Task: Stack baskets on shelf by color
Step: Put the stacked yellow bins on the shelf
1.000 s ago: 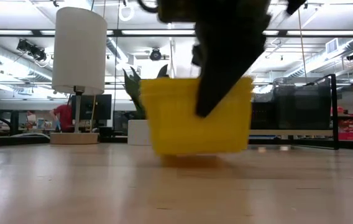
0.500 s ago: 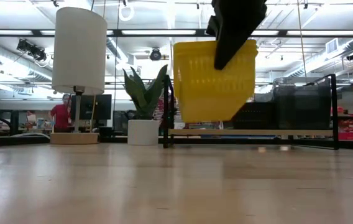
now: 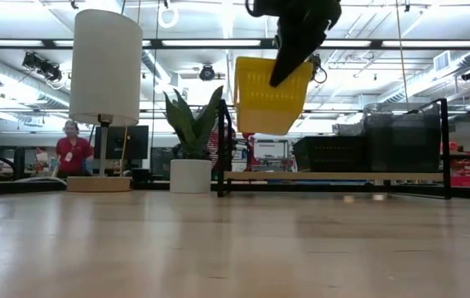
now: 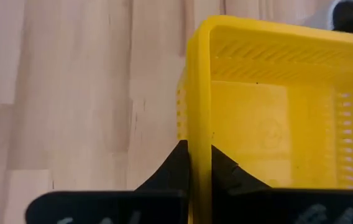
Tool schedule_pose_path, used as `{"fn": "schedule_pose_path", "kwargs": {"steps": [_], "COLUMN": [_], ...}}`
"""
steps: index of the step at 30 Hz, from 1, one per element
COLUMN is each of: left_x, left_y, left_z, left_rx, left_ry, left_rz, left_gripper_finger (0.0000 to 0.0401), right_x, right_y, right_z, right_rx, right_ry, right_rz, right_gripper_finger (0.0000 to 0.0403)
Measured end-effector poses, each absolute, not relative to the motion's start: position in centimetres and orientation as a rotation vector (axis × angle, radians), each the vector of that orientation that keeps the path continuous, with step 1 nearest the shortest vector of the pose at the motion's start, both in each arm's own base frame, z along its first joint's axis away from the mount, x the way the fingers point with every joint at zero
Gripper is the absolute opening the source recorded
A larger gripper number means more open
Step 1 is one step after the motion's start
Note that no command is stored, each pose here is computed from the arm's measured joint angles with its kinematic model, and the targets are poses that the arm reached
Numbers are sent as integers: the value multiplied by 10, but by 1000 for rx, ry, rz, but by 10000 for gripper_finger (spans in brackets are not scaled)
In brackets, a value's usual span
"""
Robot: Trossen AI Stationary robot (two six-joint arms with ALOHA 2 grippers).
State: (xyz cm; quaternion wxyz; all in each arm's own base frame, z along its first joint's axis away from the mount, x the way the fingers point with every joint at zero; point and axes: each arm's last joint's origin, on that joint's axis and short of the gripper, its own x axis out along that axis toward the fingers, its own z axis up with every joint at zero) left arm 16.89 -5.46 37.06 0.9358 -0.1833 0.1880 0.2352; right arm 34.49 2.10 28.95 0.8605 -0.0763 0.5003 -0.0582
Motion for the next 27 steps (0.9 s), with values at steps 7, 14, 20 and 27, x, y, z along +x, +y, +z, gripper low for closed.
{"fn": "schedule_pose_path", "kwargs": {"steps": [7, 14, 20, 27], "left_x": [169, 169, 168, 168], "left_y": [-54, -52, -51, -51], "left_z": [372, 372, 373, 373], "left_rx": [-371, -348, -337, -333], "left_ry": [358, 328, 311, 301], "left_rz": [508, 563, 592, 605], "left_gripper_finger": [10, 19, 11, 15], "right_x": [327, 333, 341, 347], "right_y": [-26, -70, -94, -110], "right_z": [288, 269, 249, 227], "right_rx": [-158, -134, -126, -135], "right_ry": [941, 881, 916, 972], "right_rz": [-126, -106, -129, -167], "right_gripper_finger": [18, 18, 18, 43]}}
